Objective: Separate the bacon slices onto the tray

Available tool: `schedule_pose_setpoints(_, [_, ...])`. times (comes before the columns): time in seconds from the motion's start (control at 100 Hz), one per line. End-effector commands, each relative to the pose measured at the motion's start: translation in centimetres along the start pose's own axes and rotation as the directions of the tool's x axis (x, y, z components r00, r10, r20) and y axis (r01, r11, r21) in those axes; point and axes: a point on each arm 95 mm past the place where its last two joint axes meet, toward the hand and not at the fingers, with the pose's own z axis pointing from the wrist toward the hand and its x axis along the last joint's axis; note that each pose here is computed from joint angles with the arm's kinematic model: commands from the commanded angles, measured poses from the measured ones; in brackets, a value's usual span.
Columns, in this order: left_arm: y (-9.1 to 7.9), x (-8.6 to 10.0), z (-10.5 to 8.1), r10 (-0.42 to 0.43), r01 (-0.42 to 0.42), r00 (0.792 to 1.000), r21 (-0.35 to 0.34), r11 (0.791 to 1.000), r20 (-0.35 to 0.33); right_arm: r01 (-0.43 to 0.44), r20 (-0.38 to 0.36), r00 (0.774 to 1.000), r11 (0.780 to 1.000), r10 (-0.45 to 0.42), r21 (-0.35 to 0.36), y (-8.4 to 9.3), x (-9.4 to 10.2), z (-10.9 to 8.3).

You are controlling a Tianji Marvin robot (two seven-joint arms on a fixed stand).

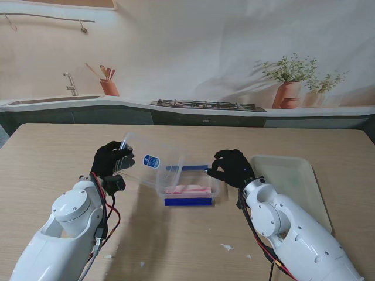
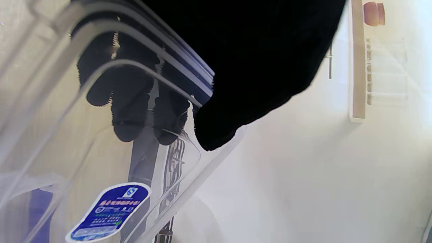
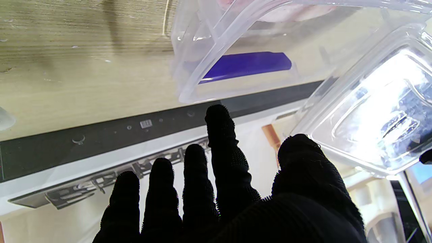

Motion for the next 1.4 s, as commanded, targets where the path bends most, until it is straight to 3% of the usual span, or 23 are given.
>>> schedule_pose_setpoints(0.0, [0.1, 1.3, -0.2, -0.02, 0.02, 0.999, -0.021, 1.0, -0.034, -0.006, 0.001, 1.0, 1.0, 0.006, 0.017, -0.4, 0.4, 0.0])
schedule_pose_setpoints(0.25, [-0.9, 2.9, -0.8, -0.138, 0.137, 0.987, -0.009, 0.99, -0.088, -0.004, 0.003, 1.0, 1.0, 0.004, 0.023, -0.5, 0.4, 0.0])
schedule_pose_setpoints(0.56, [-4.0, 2.8, -0.8, -0.112, 0.12, 0.988, 0.075, 0.99, -0.109, -0.002, 0.004, 1.0, 1.0, 0.002, 0.023, -0.5, 0.3, 0.1])
schedule_pose_setpoints(0.73, [-5.9, 1.6, -0.5, -0.09, 0.104, 0.991, 0.147, 0.984, -0.097, -0.001, 0.004, 1.0, 1.0, 0.001, 0.026, -0.6, 0.4, 0.2])
schedule_pose_setpoints(1.09, [-7.3, -1.9, 0.6, -0.09, 0.085, 0.996, 0.243, 0.966, 0.009, 0.0, 0.003, 1.0, 1.0, 0.0, 0.029, -0.6, 0.4, 0.3])
schedule_pose_setpoints(1.39, [-7.2, -4.6, 0.6, -0.031, 0.001, 0.995, 0.286, 0.958, 0.1, -0.003, 0.002, 1.0, 1.0, 0.003, 0.031, -0.6, 0.4, 0.4])
